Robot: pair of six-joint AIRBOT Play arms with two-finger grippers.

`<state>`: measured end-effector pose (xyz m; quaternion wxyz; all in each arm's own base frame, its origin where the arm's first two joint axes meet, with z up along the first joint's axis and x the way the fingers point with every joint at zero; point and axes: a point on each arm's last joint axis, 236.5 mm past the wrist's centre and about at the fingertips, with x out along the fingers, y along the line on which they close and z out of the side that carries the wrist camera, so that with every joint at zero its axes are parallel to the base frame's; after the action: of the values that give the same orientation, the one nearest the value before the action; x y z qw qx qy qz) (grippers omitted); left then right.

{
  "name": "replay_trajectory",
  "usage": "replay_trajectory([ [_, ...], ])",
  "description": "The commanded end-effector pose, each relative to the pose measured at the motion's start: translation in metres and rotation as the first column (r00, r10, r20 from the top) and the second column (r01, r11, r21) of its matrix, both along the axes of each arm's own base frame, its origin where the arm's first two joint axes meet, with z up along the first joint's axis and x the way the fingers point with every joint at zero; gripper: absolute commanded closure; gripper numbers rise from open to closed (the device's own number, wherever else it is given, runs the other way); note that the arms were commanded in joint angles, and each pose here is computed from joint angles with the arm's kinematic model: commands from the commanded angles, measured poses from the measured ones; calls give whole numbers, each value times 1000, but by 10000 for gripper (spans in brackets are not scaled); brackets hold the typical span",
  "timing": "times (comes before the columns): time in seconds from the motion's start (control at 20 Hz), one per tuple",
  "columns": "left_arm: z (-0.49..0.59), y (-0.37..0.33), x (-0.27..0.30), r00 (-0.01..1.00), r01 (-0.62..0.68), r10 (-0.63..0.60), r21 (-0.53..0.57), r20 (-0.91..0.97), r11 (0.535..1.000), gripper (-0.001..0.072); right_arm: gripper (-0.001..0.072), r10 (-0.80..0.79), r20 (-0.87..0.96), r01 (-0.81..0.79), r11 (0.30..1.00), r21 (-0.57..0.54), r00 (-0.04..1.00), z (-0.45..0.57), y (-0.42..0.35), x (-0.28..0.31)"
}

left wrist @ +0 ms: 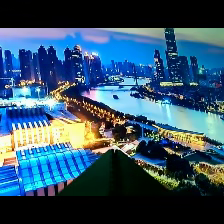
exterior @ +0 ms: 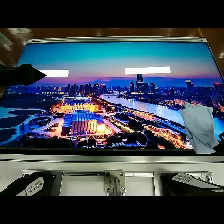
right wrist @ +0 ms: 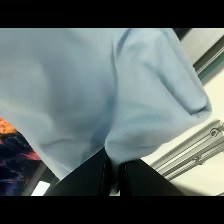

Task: Fold the shirts.

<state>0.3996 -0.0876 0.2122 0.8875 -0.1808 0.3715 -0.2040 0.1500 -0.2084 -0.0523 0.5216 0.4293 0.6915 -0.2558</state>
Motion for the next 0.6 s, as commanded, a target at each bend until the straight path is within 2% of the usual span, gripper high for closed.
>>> replay_trajectory([
  [0.0, 0, -2, 0, 1000, 6, -6, 0, 0, 1000, 671, 651, 12, -87, -15, 999, -37, 996, -19, 6, -29],
  [0.15, 0, -2, 0, 1000, 6, -6, 0, -1, 1000, 672, 635, 9, -121, -16, 999, -52, 993, -23, 4, -38],
  [0.25, -1, -3, 0, 1000, 6, -6, 0, -1, 1000, 672, 540, 7, -123, -15, 998, -62, 992, -23, 2, -38],
  [0.3, -1, -3, 0, 1000, 6, -6, 0, -1, 1000, 672, 554, 13, -139, -24, 997, -73, 990, -23, -1, -43],
  [0.35, -1, -3, 0, 1000, 6, -6, 0, -1, 1000, 672, 638, 20, -160, -34, 996, -85, 987, -22, -4, -48],
  [0.45, 0, -2, 0, 1000, 6, -6, 0, -1, 1000, 672, 621, 34, -206, -62, 990, -127, 978, -18, -14, -60],
  [0.5, 0, -2, 0, 1000, 6, -6, 0, -1, 1000, 672, 464, 40, -222, -76, 985, -154, 974, -14, -20, -64],
  [0.55, 0, -2, 0, 1000, 6, -6, 1, 0, 1000, 672, 214, 48, -219, -87, 981, -175, 974, -8, -24, -65],
])
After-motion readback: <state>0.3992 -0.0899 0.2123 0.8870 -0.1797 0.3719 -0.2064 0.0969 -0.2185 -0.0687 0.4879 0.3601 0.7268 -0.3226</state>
